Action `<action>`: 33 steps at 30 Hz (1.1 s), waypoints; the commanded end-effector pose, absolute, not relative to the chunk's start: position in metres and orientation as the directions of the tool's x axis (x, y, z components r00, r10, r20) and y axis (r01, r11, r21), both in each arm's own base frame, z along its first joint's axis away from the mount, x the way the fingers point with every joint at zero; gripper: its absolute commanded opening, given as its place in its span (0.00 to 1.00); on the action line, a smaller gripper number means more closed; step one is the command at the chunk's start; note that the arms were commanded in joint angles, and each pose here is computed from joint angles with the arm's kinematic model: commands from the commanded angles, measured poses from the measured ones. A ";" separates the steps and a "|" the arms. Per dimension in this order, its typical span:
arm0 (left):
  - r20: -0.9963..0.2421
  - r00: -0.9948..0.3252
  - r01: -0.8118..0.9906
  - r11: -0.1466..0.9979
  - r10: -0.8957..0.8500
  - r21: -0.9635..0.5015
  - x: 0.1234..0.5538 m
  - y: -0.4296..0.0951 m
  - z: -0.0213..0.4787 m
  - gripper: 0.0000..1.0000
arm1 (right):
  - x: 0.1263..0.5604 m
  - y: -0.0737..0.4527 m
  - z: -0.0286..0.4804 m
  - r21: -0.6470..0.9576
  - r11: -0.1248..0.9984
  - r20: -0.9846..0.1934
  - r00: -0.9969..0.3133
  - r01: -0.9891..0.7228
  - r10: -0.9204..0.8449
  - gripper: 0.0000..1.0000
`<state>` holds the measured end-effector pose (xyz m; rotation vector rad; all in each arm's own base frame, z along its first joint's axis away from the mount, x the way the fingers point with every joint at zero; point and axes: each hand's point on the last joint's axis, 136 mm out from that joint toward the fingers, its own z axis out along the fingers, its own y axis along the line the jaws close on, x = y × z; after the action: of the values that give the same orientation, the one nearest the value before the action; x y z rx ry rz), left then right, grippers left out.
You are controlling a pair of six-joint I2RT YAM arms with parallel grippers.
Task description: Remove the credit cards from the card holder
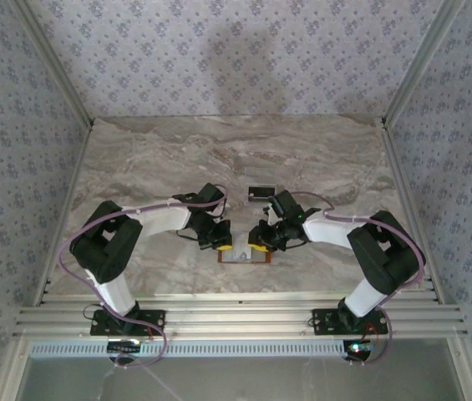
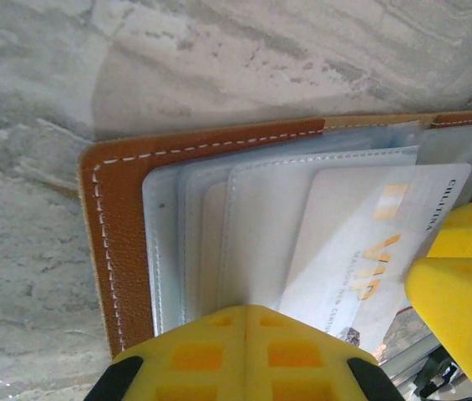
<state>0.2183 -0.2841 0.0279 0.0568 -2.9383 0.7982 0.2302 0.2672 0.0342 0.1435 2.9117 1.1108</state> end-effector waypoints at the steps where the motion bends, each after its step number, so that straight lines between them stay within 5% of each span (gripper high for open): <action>1: 0.144 -0.989 -0.077 0.917 -0.022 -0.391 0.207 -0.264 0.009 0.03 | 0.227 0.271 0.030 0.691 0.718 0.039 -0.996 0.083 0.078 0.29; 33: 0.131 -0.991 -0.073 0.917 -0.023 -0.392 0.210 -0.265 0.018 0.03 | 0.234 0.238 0.050 0.700 0.710 -0.007 -0.992 0.083 0.122 0.08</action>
<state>0.2173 -0.2816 0.0280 0.0563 -2.9366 0.7644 0.2391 0.2526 0.0519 0.1617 2.8308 1.2275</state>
